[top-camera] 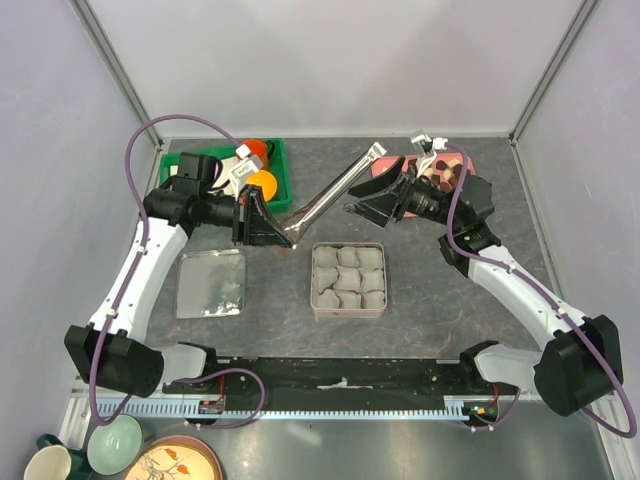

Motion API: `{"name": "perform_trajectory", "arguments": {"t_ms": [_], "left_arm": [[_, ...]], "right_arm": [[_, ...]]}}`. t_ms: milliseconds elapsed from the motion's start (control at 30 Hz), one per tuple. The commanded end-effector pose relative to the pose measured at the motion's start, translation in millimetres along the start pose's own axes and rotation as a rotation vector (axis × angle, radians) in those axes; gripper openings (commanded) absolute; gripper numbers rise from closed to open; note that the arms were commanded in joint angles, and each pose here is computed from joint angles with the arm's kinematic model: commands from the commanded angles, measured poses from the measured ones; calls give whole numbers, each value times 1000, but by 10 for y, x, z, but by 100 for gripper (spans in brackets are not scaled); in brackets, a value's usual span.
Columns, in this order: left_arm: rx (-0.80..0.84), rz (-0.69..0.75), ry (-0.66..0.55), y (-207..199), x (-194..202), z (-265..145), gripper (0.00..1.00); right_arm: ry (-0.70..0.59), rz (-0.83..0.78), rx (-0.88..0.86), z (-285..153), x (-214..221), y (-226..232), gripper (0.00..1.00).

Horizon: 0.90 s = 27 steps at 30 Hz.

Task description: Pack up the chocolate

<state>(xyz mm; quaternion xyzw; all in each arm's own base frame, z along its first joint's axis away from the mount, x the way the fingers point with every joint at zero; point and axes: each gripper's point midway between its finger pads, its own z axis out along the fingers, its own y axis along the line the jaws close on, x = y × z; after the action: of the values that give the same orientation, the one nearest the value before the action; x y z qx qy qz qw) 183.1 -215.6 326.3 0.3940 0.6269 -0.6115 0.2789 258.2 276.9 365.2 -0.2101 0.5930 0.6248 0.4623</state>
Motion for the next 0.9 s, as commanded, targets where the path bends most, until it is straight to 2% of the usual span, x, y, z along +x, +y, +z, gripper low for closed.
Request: {"name": "perform_trajectory", "arguments": {"t_ms": [0,533,867], "left_arm": [[87,22,-21,-214,-33,18,4],[50,37,13,-173,111,69,4],[29,48,35,-173,176,95,4]], "right_arm": [[-66,-112,-39,58,-298,164,96],[-83,-90,-13,288,-265,96,88],[-88,-66,-54,365,-235,276,73]]}}
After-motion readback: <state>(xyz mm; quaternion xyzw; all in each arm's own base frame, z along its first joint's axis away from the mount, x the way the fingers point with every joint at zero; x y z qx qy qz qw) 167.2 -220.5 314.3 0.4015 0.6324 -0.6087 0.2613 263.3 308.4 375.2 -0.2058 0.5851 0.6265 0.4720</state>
